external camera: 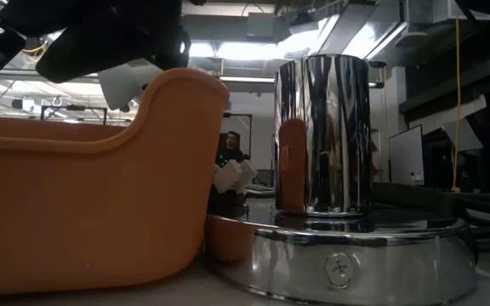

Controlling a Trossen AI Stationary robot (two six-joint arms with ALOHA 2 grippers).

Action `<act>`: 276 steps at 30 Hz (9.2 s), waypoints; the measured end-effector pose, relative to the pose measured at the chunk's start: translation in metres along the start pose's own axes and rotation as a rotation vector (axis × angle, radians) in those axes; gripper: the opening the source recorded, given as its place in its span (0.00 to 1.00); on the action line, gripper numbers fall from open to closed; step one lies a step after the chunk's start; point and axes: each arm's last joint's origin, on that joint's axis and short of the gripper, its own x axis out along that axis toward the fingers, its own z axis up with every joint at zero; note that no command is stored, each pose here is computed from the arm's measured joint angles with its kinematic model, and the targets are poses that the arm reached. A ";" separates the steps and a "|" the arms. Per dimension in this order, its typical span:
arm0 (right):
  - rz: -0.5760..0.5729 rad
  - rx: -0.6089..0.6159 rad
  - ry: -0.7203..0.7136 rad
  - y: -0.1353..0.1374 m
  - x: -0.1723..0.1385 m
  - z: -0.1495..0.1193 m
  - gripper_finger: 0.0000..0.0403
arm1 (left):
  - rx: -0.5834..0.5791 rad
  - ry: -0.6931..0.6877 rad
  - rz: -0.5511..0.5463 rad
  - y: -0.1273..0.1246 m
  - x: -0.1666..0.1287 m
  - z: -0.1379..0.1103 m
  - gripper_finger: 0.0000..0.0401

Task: Sort batteries
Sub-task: Put the black battery into the orange bin, then return to Home Position

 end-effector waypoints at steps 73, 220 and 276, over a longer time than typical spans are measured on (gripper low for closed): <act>0.009 0.511 -0.362 -0.260 -0.367 -0.191 0.38 | -0.522 -0.459 0.570 0.278 -0.090 0.086 0.32; 0.058 -0.072 -0.265 0.011 -0.025 -0.032 0.03 | -0.467 -0.135 -0.183 0.173 -0.053 0.085 0.32; -0.111 0.140 -0.285 -0.018 -0.243 0.018 0.29 | -0.183 -0.823 -0.469 0.164 -0.207 0.032 0.32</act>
